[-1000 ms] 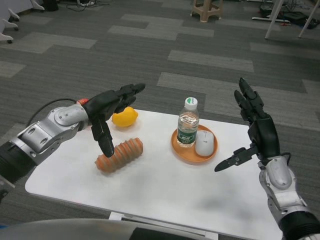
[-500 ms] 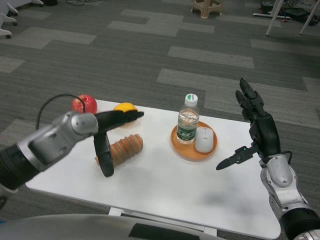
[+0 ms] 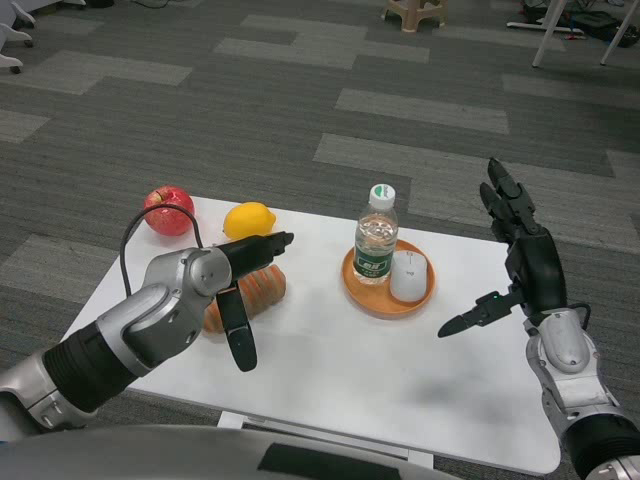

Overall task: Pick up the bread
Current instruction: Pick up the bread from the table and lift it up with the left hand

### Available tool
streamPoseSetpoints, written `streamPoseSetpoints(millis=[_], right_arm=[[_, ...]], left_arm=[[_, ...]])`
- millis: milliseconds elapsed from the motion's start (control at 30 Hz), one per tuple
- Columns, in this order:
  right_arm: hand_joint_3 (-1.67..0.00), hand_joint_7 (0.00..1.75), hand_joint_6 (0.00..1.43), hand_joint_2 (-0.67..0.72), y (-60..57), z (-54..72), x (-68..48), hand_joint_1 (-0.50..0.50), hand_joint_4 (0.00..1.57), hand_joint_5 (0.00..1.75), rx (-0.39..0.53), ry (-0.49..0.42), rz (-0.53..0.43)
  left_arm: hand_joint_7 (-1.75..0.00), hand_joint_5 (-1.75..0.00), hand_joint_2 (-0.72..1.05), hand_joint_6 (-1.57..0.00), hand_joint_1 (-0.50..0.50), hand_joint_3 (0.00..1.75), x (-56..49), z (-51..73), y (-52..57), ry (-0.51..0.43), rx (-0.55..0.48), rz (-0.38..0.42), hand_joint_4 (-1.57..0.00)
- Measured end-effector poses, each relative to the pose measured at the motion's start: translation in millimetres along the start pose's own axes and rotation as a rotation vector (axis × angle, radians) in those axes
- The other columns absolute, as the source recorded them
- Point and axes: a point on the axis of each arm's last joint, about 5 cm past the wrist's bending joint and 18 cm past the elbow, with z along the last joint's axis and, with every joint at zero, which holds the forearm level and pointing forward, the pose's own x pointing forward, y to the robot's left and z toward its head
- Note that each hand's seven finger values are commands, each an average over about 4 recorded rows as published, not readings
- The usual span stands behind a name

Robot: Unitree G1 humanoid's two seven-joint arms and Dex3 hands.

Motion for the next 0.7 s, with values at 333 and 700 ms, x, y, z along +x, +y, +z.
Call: streamPoseSetpoints(millis=[333,700], right_arm=[[0.0,0.0,0.0,0.15,0.0,-0.2,0.0,-0.08,0.0,0.0,0.002,0.001,-0.004],[0.0,0.0,0.0,0.15,0.8,-2.1,-1.2,-0.08,0.0,0.0,0.006,0.012,-0.012]], left_arm=[[0.0,0.0,-0.55,0.0,0.5,0.09,3.2,-10.9,-2.2,0.085,-0.022,0.026,0.0],[0.0,0.0,-0.55,0.0,0.5,0.04,8.4,-26.3,-8.4,0.181,-0.056,0.01,0.0]])
